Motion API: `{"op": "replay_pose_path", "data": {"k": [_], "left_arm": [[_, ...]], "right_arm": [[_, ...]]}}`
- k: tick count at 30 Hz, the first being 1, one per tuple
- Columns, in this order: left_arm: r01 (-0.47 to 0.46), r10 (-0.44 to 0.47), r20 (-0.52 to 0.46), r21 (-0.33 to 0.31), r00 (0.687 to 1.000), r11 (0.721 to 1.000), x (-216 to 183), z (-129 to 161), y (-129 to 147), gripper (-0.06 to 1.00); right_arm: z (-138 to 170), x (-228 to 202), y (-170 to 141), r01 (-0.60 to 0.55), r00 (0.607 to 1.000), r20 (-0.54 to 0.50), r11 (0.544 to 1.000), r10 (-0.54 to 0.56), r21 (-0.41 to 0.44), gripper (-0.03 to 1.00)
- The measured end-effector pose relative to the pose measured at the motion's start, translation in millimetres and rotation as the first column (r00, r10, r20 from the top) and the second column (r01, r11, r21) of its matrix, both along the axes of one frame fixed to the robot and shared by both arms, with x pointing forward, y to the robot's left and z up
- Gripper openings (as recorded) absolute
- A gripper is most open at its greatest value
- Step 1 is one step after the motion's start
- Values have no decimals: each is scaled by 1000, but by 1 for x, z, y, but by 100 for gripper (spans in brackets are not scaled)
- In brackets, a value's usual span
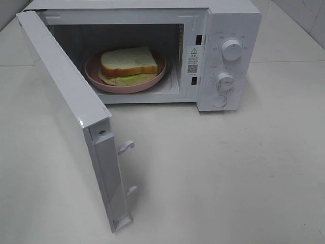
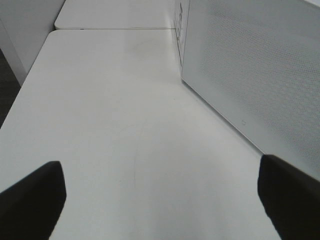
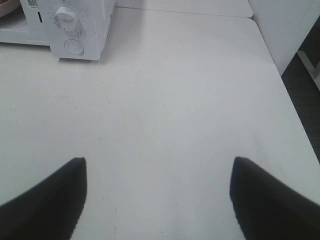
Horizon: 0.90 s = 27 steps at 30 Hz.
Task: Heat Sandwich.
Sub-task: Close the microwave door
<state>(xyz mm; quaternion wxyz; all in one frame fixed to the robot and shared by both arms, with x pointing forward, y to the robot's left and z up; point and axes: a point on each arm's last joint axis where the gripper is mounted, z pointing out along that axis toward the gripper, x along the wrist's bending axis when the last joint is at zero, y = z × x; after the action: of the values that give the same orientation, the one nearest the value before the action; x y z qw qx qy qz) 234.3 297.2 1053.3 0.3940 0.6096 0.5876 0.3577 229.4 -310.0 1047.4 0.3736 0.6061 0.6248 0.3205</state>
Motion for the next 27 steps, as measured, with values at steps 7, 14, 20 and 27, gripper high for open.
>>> {"op": "replay_pose_path", "data": {"k": [7, 14, 20, 27], "left_arm": [[0, 0, 0, 0, 1000, 1000, 0, 0, 0, 97], [0, 0, 0, 0, 1000, 1000, 0, 0, 0, 97], [0, 0, 0, 0, 1000, 1000, 0, 0, 0, 97], [0, 0, 0, 0, 1000, 1000, 0, 0, 0, 97]], "right_arm": [[0, 0, 0, 0, 1000, 0, 1000, 0, 0, 76], [0, 0, 0, 0, 1000, 0, 1000, 0, 0, 76], [0, 0, 0, 0, 1000, 0, 1000, 0, 0, 76], [0, 0, 0, 0, 1000, 0, 1000, 0, 0, 76]]}}
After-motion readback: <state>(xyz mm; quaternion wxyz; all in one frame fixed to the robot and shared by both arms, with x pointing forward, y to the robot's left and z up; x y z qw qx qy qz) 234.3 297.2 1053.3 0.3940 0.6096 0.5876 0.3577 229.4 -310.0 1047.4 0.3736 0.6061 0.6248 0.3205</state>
